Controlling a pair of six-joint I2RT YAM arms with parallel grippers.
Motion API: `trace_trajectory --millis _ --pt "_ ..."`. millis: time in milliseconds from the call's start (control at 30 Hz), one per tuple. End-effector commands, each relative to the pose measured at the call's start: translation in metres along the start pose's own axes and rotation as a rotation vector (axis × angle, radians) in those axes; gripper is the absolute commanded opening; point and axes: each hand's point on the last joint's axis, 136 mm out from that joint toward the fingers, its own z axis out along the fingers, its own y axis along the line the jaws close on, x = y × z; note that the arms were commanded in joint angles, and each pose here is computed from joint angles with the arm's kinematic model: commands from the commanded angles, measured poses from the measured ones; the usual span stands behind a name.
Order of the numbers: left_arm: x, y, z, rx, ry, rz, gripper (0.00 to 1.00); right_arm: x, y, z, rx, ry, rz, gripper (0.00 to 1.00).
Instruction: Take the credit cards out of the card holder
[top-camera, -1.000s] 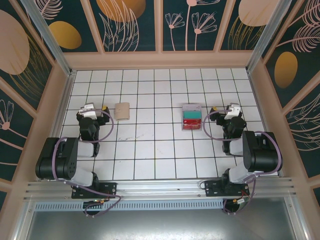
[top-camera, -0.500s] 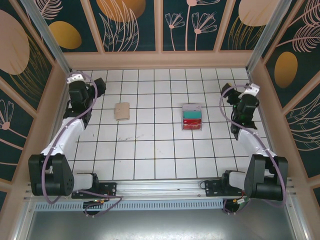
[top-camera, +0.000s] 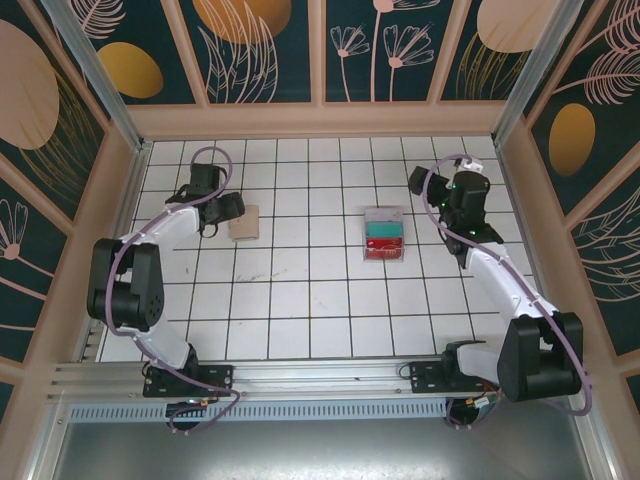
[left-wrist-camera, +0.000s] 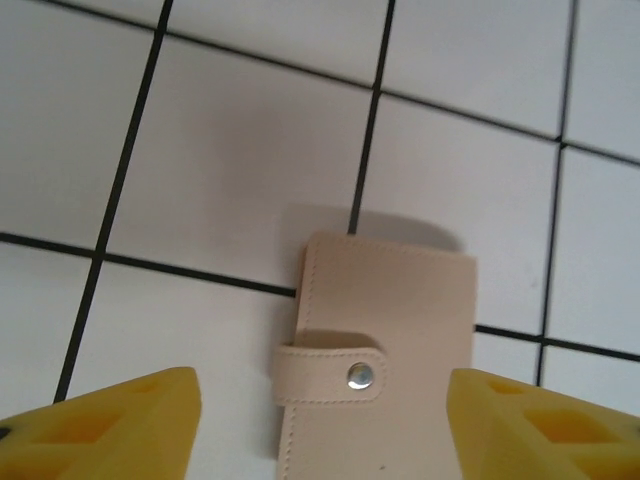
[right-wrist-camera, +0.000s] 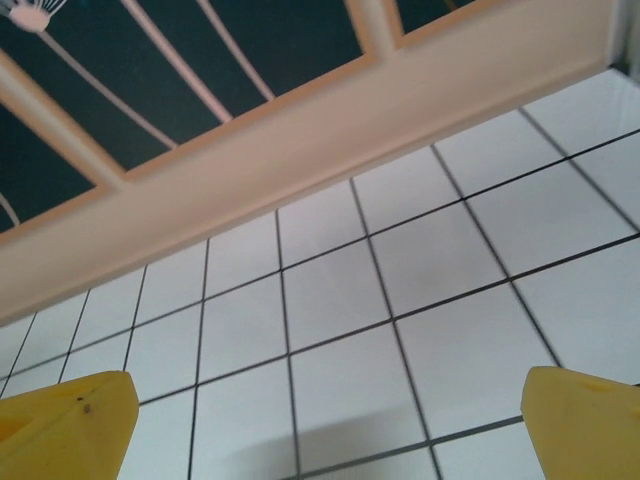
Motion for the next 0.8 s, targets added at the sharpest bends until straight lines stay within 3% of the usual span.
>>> trace_trajectory --millis 0,267,500,767 --pt "0.012 -0.003 0.011 0.003 0.084 0.044 0.79 -0.001 0.007 0.0 -0.001 0.016 -0.022 0.99" --pt "0.023 -0.019 0.038 0.052 0.149 0.085 0.83 0.004 0.013 0.0 -0.018 0.033 -0.02 0.99" --pt "0.056 -0.035 0.046 0.109 0.223 0.097 0.73 0.005 0.017 -0.002 -0.029 0.039 -0.025 0.99" --pt "0.11 -0.056 0.029 0.125 0.259 0.117 0.69 0.006 0.024 -0.004 -0.058 0.051 -0.029 0.99"
